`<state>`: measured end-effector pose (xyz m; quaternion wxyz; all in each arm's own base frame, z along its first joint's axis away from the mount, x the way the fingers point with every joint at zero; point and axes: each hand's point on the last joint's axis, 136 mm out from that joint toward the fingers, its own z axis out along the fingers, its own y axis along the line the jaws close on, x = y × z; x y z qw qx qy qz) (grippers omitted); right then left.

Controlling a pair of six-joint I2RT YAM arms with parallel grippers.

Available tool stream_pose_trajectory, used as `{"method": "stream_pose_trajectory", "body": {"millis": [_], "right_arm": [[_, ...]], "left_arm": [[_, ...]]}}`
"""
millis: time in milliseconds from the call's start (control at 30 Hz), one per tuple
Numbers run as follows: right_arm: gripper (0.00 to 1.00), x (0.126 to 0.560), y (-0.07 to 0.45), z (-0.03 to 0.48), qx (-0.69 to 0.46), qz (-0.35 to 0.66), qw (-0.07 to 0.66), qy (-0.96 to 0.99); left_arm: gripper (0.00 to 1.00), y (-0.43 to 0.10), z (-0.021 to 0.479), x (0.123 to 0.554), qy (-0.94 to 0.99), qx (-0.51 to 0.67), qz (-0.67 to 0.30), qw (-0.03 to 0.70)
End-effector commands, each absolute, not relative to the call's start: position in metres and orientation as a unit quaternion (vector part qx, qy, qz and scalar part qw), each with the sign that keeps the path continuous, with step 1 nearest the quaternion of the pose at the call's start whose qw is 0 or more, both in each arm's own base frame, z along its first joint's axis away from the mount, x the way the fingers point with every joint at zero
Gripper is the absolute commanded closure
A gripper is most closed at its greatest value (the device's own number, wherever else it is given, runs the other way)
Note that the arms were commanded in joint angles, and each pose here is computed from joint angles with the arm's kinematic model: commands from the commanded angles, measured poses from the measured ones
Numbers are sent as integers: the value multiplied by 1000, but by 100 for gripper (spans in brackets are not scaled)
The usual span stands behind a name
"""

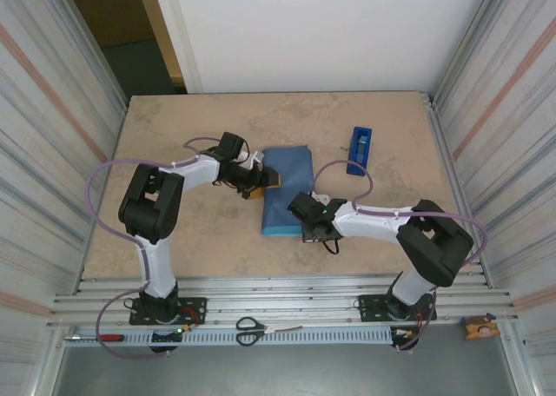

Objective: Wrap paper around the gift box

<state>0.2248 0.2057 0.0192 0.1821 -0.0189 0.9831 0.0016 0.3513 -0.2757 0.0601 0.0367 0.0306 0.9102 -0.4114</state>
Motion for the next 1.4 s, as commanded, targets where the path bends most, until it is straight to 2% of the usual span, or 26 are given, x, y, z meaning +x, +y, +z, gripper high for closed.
{"method": "stream_pose_trajectory", "body": {"millis": [0, 133, 300, 467, 600, 667, 767, 900, 1033, 1233, 1367], "right_arm": [[90, 217, 194, 23, -19, -15, 183, 983], [78, 207, 187, 40, -30, -3, 198, 980], [56, 193, 163, 78, -42, 32, 238, 970], [42, 199, 146, 119, -32, 104, 279, 954], [30, 226, 162, 147, -11, 235, 279, 931], [20, 247, 172, 152, 4, 283, 258, 924], [11, 277, 190, 146, 13, 285, 228, 931], [5, 308, 213, 120, 27, 279, 173, 944], [0, 332, 218, 96, 51, 263, 160, 950], [1, 340, 225, 69, 53, 265, 122, 955], [6, 330, 215, 48, 63, 239, 96, 964]], "left_arm": [[25, -260, 25, 333, 929, 9, -370, -9], [25, -260, 25, 334, 929, 10, -370, -8], [25, -260, 28, 335, 929, 12, -370, -5], [25, -261, 28, 336, 928, 13, -372, -6], [25, -261, 29, 336, 928, 14, -372, -4], [25, -262, 30, 337, 928, 15, -373, -4], [24, -261, 33, 338, 929, 17, -371, -1], [24, -264, 39, 342, 926, 22, -376, 2], [23, -265, 45, 348, 925, 26, -378, 9], [19, -270, 62, 356, 920, 38, -389, 21], [14, -273, 83, 360, 914, 49, -400, 41]]}}
